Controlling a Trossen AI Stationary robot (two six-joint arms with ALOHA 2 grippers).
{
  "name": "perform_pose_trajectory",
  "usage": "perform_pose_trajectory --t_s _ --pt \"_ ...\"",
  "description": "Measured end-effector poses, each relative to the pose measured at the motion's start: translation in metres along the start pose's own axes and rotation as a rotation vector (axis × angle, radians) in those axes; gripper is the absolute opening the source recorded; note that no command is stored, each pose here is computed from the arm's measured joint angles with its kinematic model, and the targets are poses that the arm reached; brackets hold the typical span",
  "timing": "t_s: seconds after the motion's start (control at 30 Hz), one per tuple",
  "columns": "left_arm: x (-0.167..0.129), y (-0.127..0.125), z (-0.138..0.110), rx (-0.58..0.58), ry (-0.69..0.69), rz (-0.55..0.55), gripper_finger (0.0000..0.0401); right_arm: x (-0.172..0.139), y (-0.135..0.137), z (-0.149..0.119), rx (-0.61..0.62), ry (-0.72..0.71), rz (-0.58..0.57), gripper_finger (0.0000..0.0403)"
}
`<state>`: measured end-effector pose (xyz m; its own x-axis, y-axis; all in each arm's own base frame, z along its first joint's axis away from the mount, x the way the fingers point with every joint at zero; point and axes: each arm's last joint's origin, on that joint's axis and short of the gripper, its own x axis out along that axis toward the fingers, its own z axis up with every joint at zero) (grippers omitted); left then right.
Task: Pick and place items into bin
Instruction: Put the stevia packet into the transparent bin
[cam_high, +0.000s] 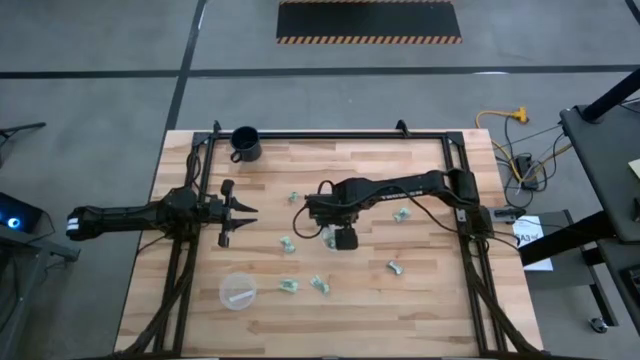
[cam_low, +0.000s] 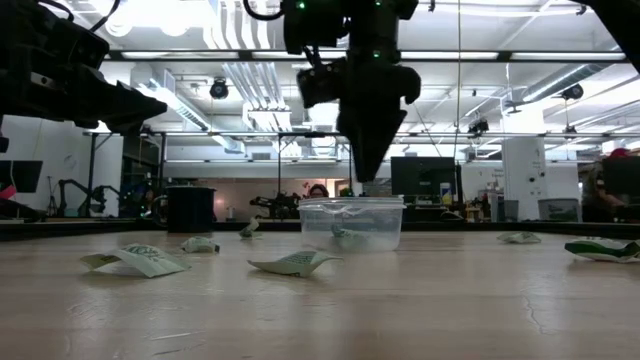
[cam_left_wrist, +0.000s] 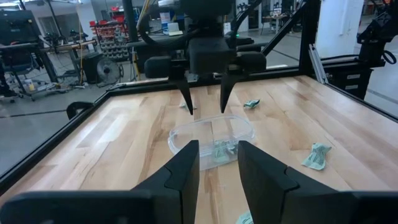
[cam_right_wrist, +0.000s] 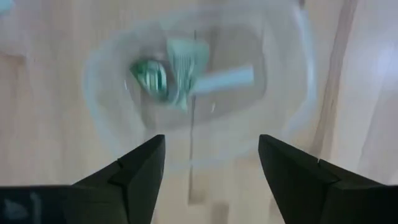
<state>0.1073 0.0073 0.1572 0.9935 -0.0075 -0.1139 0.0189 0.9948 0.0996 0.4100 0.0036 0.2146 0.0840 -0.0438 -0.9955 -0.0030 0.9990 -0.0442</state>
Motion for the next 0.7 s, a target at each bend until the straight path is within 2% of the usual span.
perform_pose_trajectory --t_s 0.17,0.3,0.47,0.7 --pt "0.0 0.0 0.0 0.0 0.001 0.0 0.0094 -0.003 0.004 -0.016 0.132 0.162 -0.012 0.0248" --pt "0.0 0.0 0.0 0.0 0.0 0.0 0.0094 -0.006 0.014 -0.027 0.118 0.268 -0.026 0.0244" --pt "0.0 0.0 0.0 0.0 0.0 0.0 0.0094 -0.012 0.029 -0.03 0.031 0.242 -0.019 0.0237" --pt "0.0 0.0 0.0 0.0 -0.001 0.0 0.0094 -0.026 0.048 -0.04 0.036 0.155 -0.014 0.0237"
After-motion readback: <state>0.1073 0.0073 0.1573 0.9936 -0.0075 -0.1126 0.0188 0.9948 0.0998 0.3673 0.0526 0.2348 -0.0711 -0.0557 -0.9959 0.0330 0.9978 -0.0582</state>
